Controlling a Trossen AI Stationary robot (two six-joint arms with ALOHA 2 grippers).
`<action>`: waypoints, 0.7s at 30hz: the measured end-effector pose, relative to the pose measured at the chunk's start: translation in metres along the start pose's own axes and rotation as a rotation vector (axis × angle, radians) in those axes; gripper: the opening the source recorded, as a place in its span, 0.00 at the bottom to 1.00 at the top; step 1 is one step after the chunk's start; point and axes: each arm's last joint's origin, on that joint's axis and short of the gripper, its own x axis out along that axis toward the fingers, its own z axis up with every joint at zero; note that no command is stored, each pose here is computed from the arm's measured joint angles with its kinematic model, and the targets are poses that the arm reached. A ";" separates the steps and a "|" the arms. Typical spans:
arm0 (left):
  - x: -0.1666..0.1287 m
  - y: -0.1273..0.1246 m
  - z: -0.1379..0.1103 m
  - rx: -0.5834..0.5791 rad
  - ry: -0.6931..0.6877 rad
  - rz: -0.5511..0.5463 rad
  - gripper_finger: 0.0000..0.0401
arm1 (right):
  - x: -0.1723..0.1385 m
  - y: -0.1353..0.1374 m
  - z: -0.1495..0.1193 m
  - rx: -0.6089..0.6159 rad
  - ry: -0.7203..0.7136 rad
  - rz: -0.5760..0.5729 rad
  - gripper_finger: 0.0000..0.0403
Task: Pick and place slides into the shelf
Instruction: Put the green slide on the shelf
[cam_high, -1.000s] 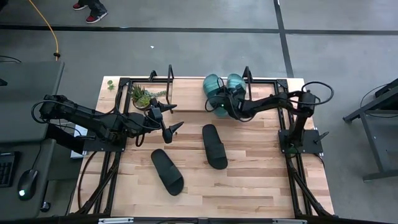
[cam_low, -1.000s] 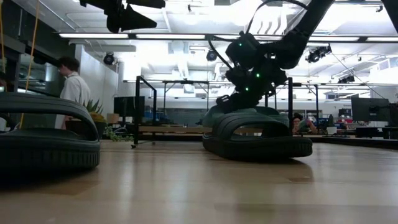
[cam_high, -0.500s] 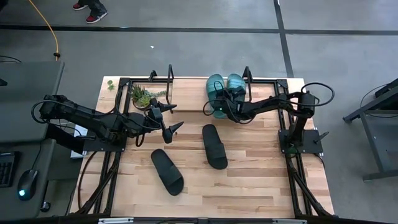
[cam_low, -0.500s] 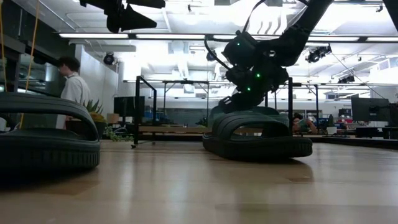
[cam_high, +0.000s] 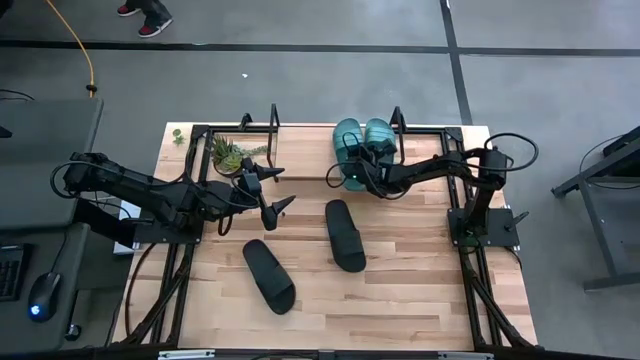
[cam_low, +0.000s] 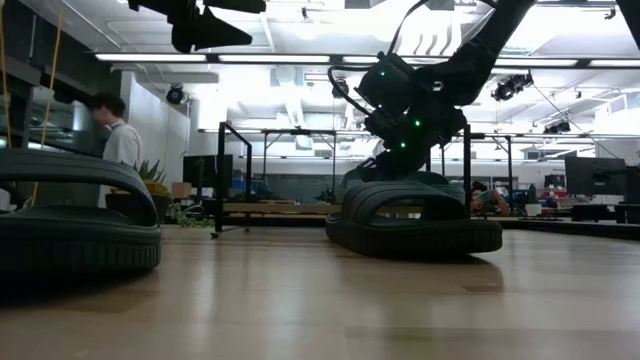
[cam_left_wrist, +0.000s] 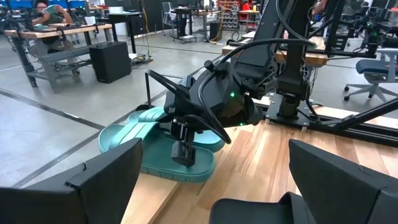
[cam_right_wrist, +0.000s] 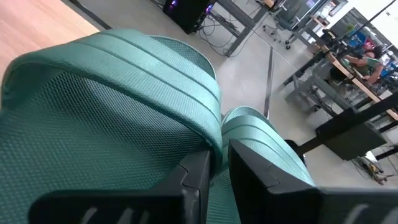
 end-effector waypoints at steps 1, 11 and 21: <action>0.000 0.000 0.000 0.000 0.000 0.000 0.95 | 0.000 0.000 0.000 0.000 0.002 -0.003 0.12; 0.000 0.000 0.000 0.000 0.000 0.000 0.95 | -0.001 -0.003 -0.002 -0.010 0.016 -0.048 0.12; 0.000 0.000 0.000 0.000 0.001 0.000 0.95 | -0.009 -0.017 0.004 -0.030 0.023 -0.073 0.12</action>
